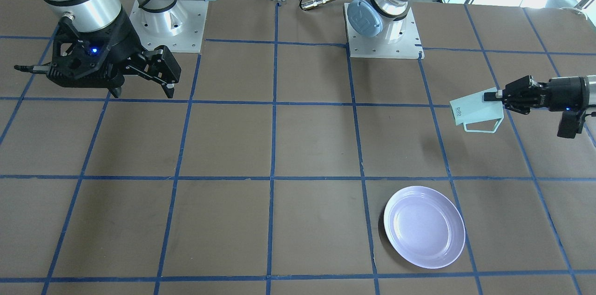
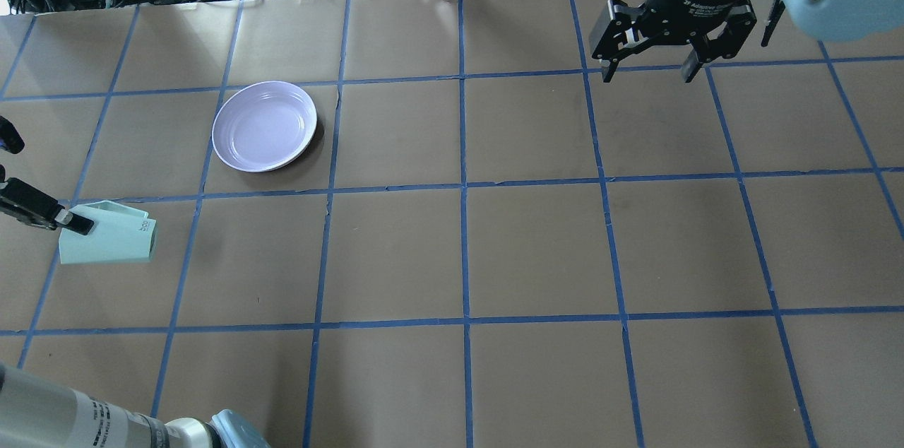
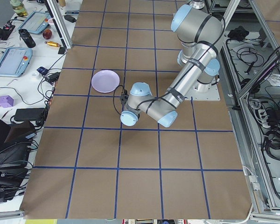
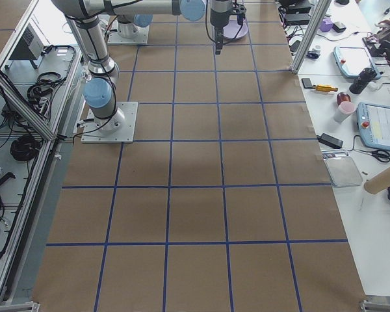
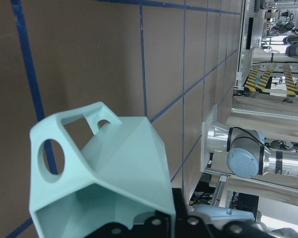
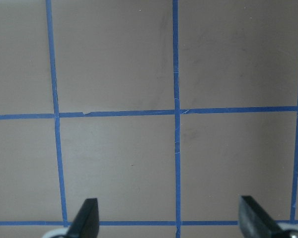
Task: Flip cup and place on plate
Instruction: 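Carry the upright mug with the left gripper over the white plate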
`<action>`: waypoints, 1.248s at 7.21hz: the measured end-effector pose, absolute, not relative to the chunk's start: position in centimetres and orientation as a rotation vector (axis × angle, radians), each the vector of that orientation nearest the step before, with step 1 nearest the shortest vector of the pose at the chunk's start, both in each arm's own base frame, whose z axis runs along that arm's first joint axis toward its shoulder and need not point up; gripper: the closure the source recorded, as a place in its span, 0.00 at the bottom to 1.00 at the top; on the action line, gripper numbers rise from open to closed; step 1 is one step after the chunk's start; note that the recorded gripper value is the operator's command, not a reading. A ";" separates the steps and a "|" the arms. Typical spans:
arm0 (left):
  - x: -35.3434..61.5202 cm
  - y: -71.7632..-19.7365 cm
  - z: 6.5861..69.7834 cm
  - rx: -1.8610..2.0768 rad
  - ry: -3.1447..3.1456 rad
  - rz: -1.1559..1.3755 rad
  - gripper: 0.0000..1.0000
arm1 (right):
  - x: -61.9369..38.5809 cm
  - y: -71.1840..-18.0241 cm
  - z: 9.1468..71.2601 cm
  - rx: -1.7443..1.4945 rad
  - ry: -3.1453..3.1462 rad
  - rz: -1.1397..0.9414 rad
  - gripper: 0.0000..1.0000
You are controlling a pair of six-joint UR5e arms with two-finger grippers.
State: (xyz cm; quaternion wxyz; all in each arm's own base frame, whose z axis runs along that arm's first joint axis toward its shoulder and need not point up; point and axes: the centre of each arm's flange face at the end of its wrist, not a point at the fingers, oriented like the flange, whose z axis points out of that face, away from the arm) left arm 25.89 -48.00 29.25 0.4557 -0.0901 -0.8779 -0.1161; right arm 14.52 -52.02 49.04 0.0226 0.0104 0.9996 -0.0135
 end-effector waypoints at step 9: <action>0.6 -61.4 35.2 -0.596 -3.019 -0.242 1.00 | 14.5 -52.0 49.0 0.034 3.095 -0.042 0.00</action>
